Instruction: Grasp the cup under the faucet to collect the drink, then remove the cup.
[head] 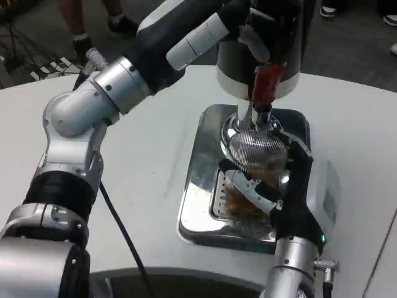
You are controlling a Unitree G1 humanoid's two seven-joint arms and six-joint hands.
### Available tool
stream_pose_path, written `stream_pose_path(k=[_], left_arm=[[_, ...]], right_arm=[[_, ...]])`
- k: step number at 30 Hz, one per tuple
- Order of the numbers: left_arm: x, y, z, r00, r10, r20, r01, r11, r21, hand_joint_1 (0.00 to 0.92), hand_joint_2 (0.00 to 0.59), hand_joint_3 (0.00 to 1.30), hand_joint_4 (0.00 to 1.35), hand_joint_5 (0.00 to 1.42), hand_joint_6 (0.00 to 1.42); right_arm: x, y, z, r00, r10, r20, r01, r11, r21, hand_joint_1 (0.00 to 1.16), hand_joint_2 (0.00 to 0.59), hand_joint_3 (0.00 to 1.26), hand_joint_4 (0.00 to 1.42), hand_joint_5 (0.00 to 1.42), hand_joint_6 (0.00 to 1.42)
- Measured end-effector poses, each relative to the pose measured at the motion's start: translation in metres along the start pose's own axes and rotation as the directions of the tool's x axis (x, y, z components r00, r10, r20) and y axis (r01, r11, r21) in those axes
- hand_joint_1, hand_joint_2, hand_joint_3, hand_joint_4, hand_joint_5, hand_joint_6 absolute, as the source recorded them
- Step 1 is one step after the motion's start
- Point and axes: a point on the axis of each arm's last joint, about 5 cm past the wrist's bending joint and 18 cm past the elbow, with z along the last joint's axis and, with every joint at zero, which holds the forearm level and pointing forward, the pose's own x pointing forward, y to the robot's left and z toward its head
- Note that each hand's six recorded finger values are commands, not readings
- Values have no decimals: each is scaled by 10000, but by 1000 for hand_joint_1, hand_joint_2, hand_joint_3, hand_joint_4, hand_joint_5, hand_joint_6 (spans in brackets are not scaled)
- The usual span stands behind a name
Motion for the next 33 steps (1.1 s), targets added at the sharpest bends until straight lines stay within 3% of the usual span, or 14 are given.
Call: stream_pose_path(k=[12, 24, 29, 33], left_arm=[[-156, 56, -10, 9974, 547, 476, -531, 9980, -332, 0, 11, 303, 319, 441, 479], [-382, 137, -30, 9897, 1369, 418, -1346, 9894, -540, 0, 13, 325, 351, 466, 510], [-617, 191, -64, 9686, 2487, 91, -2473, 9661, -741, 0, 13, 331, 355, 470, 512], [-790, 209, -90, 9596, 2782, -420, -2803, 9582, -577, 0, 13, 335, 365, 475, 524]], right_arm=[[-168, -159, -21, 9995, -111, -295, 117, 9997, 220, 792, 207, 666, 852, 1088, 1231], [-233, -341, -42, 9990, -149, -424, 157, 9997, 178, 792, 207, 686, 890, 1122, 1274], [-286, -464, -92, 9985, -232, -493, 233, 9997, 25, 792, 207, 698, 891, 1135, 1291], [-329, -542, -97, 9983, -132, -559, 131, 9999, -31, 792, 201, 710, 897, 1149, 1307]])
